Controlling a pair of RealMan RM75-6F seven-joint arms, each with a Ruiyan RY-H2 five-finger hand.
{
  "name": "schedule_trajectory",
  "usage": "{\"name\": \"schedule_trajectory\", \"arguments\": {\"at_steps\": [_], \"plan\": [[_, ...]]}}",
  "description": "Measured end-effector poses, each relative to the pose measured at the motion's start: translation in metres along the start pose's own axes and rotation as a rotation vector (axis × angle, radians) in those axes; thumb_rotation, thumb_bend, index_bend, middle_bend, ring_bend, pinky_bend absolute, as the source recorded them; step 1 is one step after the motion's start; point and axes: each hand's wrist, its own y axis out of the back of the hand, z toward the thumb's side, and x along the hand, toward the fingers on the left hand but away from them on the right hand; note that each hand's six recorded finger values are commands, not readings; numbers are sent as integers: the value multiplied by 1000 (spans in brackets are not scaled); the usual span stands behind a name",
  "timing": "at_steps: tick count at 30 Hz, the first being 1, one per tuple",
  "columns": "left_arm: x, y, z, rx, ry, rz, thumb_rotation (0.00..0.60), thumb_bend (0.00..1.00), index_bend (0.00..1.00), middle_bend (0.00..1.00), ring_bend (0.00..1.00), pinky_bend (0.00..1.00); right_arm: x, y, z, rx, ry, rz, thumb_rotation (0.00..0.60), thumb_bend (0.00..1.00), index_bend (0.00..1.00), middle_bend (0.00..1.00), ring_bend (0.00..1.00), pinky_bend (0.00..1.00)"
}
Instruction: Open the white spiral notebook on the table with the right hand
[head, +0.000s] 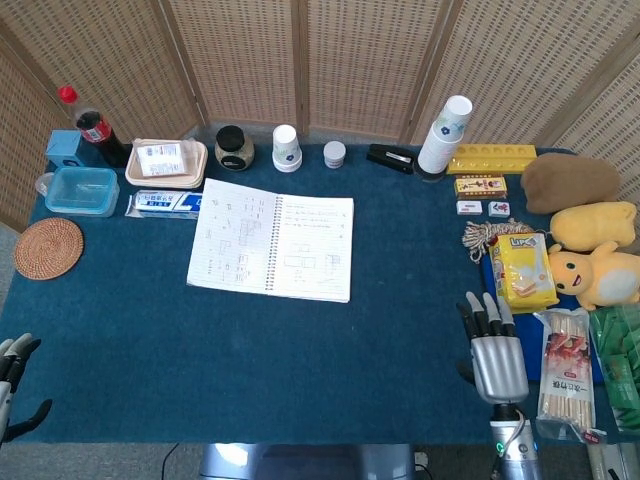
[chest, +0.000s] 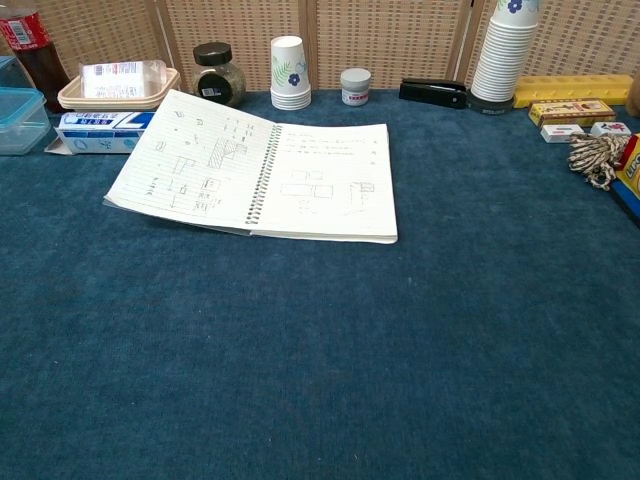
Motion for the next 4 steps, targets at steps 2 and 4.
{"name": "schedule_trajectory", "arguments": {"at_steps": [2,4], "plan": [[-1,0,0,8,7,5,600,270,152,78,26,0,5,-1,-8,2,-15,5,600,132,173,149,32,72],[-2,0,2,5,7,10,600,271,152,78,26,0,9,-3,-15,0,-31,11,600,133,174,150,32,72]]}}
